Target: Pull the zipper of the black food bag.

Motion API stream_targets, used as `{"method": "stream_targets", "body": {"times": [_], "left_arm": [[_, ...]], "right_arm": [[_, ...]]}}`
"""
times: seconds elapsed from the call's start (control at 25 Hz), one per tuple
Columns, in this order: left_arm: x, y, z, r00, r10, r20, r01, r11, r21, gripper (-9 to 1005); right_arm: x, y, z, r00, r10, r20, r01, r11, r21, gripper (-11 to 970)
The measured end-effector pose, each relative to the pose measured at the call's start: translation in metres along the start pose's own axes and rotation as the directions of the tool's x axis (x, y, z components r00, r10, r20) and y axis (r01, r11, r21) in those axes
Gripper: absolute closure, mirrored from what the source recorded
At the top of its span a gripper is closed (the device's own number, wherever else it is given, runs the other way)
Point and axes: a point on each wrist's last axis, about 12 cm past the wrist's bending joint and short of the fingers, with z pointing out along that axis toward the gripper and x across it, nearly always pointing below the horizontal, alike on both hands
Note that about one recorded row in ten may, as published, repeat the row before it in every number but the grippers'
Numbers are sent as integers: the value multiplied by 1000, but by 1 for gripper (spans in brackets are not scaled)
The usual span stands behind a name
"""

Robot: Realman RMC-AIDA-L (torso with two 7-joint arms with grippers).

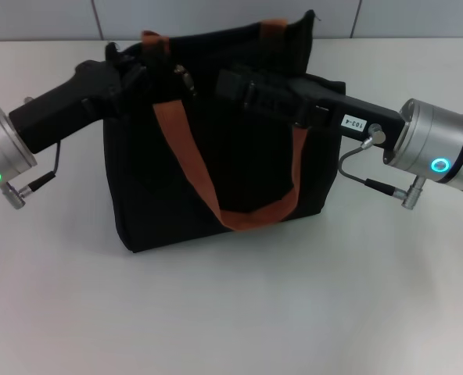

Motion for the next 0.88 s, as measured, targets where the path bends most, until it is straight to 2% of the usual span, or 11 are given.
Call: {"method": "stream_targets", "body": {"times": [0.4,0.88], "left_arm": [[1,-3,1,1000,10,-1,-10,1000,23,911],[-4,-4,11,1000,29,3,-29,999,46,905]], "right_arm": [[-4,-6,8,1000,-21,-20,22,999,37,212],[-4,-6,20,996,-42,-75,44,999,23,212]]}}
